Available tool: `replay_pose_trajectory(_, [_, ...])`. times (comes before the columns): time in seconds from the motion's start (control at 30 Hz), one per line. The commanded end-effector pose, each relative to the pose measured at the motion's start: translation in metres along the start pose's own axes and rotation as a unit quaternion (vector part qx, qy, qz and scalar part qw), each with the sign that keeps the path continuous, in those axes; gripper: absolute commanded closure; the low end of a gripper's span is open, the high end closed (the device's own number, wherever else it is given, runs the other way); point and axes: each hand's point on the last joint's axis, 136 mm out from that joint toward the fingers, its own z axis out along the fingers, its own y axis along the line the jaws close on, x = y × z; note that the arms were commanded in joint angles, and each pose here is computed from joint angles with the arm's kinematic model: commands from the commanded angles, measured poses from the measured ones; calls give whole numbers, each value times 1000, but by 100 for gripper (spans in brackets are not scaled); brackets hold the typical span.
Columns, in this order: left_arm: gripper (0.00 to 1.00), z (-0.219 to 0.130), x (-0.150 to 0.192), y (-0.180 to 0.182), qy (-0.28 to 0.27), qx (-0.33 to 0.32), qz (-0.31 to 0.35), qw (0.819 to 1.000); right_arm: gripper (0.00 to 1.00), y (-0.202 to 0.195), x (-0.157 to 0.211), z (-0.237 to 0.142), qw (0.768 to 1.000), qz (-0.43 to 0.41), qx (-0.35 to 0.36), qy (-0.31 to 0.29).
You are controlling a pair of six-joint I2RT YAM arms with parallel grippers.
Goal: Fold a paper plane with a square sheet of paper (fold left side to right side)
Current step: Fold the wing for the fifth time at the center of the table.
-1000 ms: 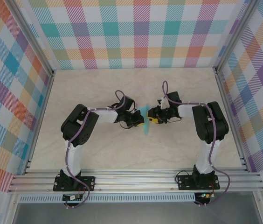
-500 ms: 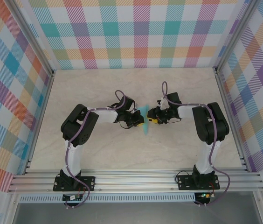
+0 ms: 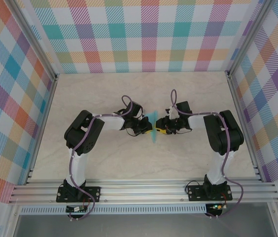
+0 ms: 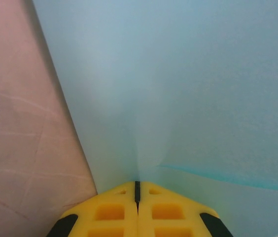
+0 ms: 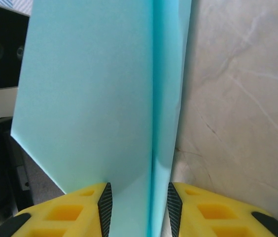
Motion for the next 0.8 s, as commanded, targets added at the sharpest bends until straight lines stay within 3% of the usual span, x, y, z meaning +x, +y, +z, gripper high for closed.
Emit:
replay_pose_trajectory(0.0, [100, 2, 2, 28, 1, -41, -18, 999, 64, -4, 21, 5, 999, 17, 2, 28])
replay_pose_trajectory(0.77, [100, -14, -1, 25, -17, -45, -9, 999, 68, -34, 26, 23, 995, 47, 74, 46])
